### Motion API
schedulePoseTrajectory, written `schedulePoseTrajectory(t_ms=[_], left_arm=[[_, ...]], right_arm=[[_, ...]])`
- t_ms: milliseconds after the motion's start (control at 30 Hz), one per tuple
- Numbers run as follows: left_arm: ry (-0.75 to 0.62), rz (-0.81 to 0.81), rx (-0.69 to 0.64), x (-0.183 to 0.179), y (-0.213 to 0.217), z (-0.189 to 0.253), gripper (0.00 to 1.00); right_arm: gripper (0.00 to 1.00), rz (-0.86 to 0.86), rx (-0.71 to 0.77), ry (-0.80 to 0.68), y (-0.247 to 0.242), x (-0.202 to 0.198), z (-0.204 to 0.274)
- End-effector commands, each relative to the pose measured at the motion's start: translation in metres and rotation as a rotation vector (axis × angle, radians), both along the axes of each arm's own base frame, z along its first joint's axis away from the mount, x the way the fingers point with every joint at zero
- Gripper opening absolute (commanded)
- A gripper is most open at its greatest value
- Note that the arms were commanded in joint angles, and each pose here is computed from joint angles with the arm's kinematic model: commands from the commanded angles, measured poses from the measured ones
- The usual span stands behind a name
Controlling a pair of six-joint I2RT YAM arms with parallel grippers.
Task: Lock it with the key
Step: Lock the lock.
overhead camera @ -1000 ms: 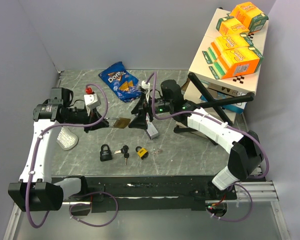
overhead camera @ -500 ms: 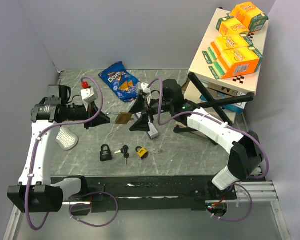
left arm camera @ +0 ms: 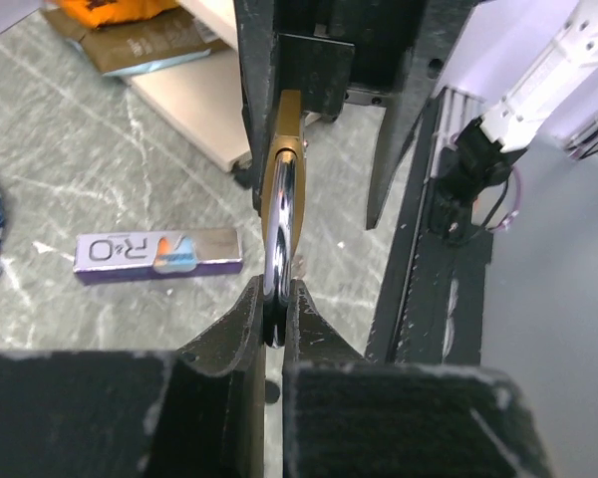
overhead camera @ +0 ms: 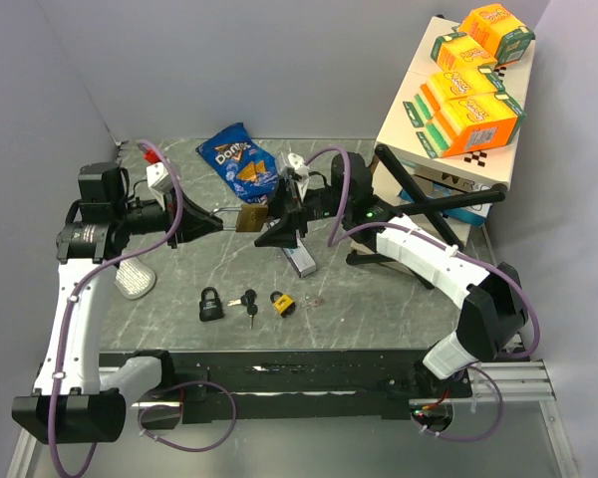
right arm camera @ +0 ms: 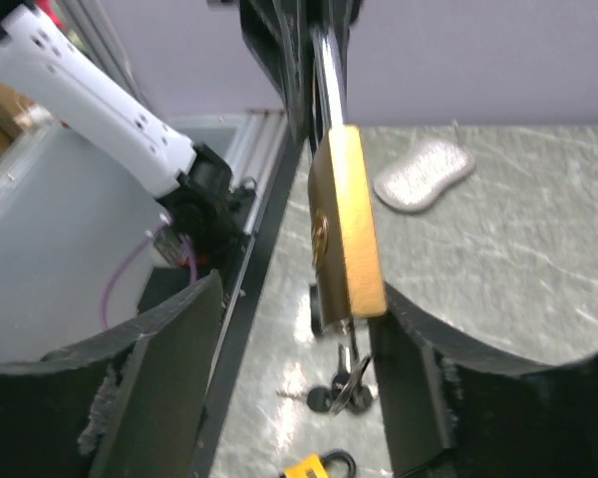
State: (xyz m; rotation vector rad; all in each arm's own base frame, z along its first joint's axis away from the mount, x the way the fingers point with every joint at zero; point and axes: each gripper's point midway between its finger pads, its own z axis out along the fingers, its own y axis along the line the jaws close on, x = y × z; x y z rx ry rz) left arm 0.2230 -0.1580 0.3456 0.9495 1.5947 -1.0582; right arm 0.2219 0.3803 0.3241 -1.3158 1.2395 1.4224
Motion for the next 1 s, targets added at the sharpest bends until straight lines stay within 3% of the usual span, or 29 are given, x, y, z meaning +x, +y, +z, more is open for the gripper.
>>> schedulePoseTrajectory(t_ms=[0, 267, 700, 800, 900, 933, 967], left_arm=[[-0.109, -0.074, -0.073, -0.0110, -0.0072, 0.0339, 0.01], [-0.090, -0.093, -0.094, -0.0147, -0.0088, 0.0357, 0.01], [-0.070, -0.098, -0.122, -0.0167, -0.0103, 0.0408, 0.01], [-0.066, -0.092, -0.123, -0.0162, -0.0102, 0.0407, 0.01], [-0.072, -0.082, -0.119, -0.0158, -0.0097, 0.0399, 0.01], [-0.072, -0.077, -0.117, -0.0155, -0.0095, 0.0390, 0.02], [-0.056, -0.062, -0.114, -0.0143, -0.0089, 0.0359, 0.05]], right_arm=[[0.63, 0.072, 0.108, -0.045, -0.0034, -0.0167, 0.0459], [0.44, 0.134, 0.137, -0.013, -0.0022, -0.0233, 0.0509], [0.37, 0.140, 0.145, 0.035, 0.0008, -0.0225, 0.0529], [0.29, 0.134, 0.145, 0.044, 0.0026, -0.0225, 0.0530], [0.14, 0.123, 0.137, 0.054, 0.0035, -0.0212, 0.0526], [0.00, 0.117, 0.125, 0.067, 0.0041, -0.0207, 0.0500], [0.00, 0.108, 0.124, 0.069, 0.0046, -0.0203, 0.0507]])
